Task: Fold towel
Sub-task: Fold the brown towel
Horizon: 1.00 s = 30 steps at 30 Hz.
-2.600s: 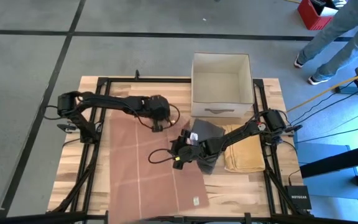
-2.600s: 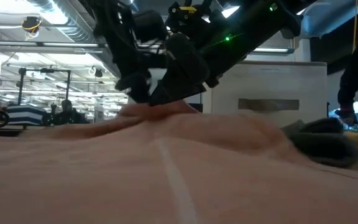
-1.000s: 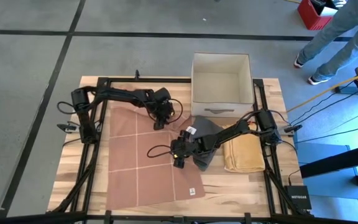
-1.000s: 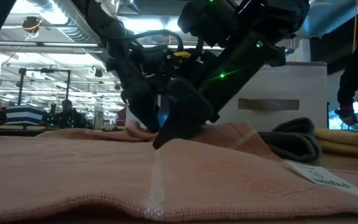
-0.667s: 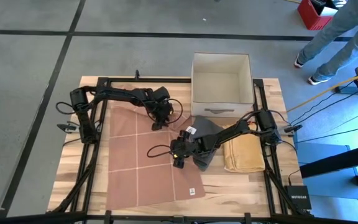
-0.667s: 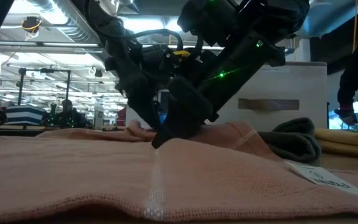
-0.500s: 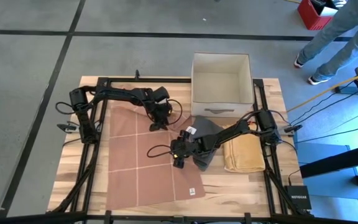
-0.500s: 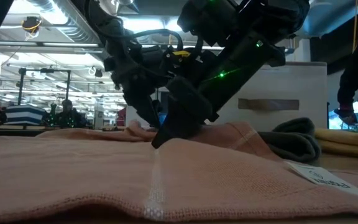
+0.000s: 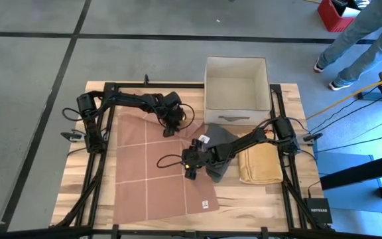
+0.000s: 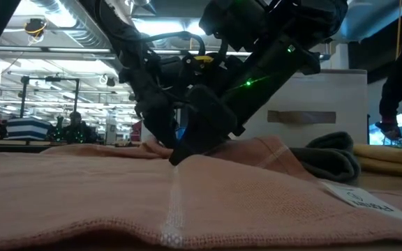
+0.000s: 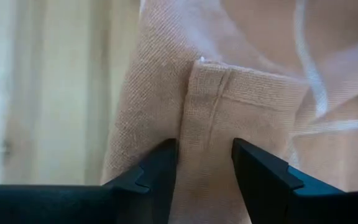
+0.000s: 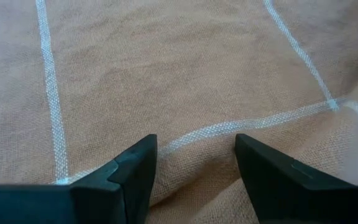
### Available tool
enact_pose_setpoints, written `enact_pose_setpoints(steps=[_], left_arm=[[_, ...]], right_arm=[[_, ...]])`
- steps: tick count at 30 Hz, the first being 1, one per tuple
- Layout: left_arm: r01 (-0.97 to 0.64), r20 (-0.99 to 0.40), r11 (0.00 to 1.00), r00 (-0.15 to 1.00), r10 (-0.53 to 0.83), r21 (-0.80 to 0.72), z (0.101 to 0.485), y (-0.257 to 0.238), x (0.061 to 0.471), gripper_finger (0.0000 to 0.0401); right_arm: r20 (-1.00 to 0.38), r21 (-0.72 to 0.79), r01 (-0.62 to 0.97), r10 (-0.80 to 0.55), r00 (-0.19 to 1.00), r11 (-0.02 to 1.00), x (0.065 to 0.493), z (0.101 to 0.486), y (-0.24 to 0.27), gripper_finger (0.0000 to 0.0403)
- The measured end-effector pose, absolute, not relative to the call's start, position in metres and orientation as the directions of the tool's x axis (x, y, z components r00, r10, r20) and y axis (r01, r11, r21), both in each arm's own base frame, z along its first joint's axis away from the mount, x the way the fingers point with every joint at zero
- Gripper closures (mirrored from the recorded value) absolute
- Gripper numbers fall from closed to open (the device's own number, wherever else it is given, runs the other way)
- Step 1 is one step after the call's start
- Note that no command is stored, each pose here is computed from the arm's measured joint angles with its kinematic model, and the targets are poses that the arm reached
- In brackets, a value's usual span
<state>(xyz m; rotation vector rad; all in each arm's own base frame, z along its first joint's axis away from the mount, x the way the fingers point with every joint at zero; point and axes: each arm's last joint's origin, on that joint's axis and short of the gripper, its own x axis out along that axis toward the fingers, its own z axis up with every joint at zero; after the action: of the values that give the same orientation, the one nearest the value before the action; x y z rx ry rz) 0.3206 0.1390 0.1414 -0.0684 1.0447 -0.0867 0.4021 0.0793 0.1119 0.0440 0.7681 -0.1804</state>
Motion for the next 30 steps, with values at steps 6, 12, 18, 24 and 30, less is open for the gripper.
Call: enact_pose_setpoints(steps=[6,12,18,24,30], left_arm=[[0.100,-0.828,0.973,0.510,-0.231,-0.210,0.135,0.135,0.322,0.0253],[0.119,-0.815,0.964,0.515,-0.266,-0.239,0.136,0.134,0.322,0.0275],[0.159,-0.814,0.961,0.512,-0.275,-0.225,0.135,0.133,0.322,0.0365],[0.145,-0.824,0.969,0.509,-0.247,-0.200,0.138,0.132,0.322,0.0398],[0.089,-0.827,0.993,0.551,-0.114,-0.078,0.176,0.134,0.321,0.0400]], right_arm=[[-0.694,-0.026,0.178,-0.146,0.705,0.984,0.402,0.112,0.079,0.0182],[-0.694,-0.026,0.178,-0.146,0.705,0.984,0.402,0.112,0.079,0.0182],[-0.694,-0.026,0.178,-0.146,0.705,0.984,0.402,0.112,0.079,0.0182],[-0.694,-0.027,0.178,-0.147,0.705,0.984,0.402,0.112,0.079,0.0182],[-0.690,-0.033,0.186,-0.157,0.707,0.982,0.402,0.112,0.079,0.0182]])
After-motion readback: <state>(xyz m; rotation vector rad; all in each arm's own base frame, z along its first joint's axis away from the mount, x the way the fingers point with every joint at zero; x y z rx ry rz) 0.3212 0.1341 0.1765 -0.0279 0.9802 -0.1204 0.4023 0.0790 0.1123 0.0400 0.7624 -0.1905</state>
